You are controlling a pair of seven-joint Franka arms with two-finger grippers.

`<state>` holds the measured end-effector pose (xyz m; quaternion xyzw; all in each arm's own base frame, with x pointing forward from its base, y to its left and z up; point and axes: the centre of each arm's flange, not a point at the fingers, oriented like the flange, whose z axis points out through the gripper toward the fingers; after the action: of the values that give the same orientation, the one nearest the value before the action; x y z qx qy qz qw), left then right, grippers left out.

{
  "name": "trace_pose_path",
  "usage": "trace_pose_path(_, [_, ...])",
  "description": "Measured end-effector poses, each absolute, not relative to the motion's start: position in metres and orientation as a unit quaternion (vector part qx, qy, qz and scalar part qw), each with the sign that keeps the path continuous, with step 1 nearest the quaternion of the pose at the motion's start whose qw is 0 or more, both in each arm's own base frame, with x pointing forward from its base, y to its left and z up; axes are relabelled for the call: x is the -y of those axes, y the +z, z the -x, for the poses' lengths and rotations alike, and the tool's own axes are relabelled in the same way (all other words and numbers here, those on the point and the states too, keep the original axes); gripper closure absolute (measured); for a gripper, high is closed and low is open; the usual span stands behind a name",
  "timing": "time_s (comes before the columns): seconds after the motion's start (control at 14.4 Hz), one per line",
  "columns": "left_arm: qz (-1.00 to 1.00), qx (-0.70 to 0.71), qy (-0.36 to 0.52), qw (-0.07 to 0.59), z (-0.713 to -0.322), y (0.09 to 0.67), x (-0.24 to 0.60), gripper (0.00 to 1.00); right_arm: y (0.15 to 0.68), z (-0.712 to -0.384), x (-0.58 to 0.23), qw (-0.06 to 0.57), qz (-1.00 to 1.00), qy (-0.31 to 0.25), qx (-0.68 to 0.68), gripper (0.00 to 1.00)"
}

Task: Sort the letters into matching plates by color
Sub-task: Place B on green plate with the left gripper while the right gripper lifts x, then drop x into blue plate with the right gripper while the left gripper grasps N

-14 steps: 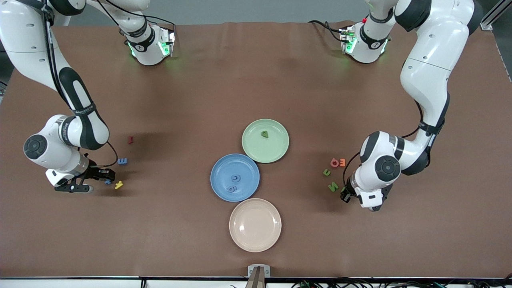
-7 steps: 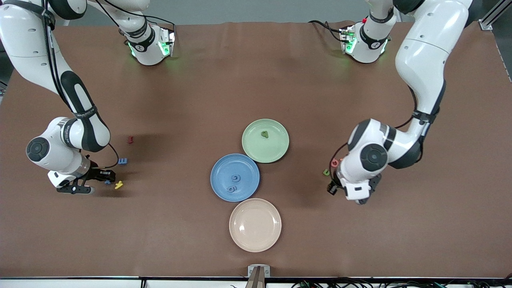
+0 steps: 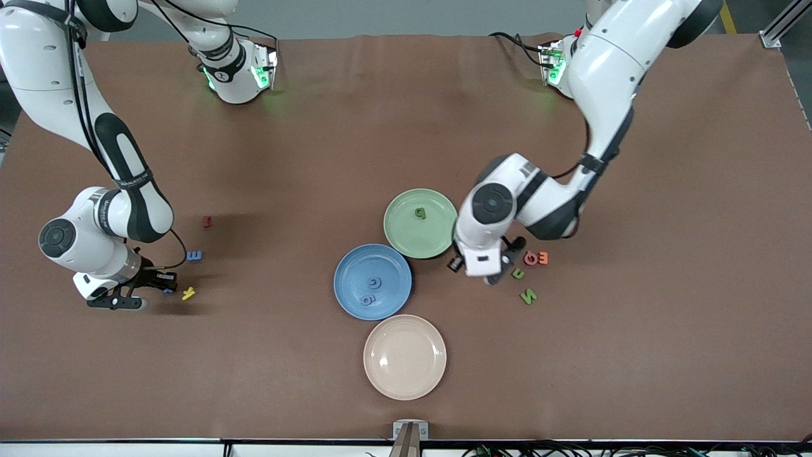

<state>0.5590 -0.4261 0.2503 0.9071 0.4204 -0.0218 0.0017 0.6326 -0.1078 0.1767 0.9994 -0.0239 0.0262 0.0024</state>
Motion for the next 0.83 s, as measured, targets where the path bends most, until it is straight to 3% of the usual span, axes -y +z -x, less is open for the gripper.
trace_pose_path(0.35, [-0.913,-0.408,-0.030,-0.009,-0.525,0.236,0.463,0.65,0.198,-0.653,0.055,-0.010,-0.999,-0.011,0.042,0.73])
trace_pose_path(0.7, [-0.918,-0.395,-0.037,-0.017,-0.508,0.224,0.476,0.65,0.244,-0.671,-0.085,-0.008,-0.993,-0.030,0.114,0.73])
trace_pose_path(0.83, [-0.918,-0.395,-0.038,-0.019,-0.507,0.221,0.476,0.52,0.253,-0.665,-0.154,-0.009,-0.989,-0.021,0.149,0.73])
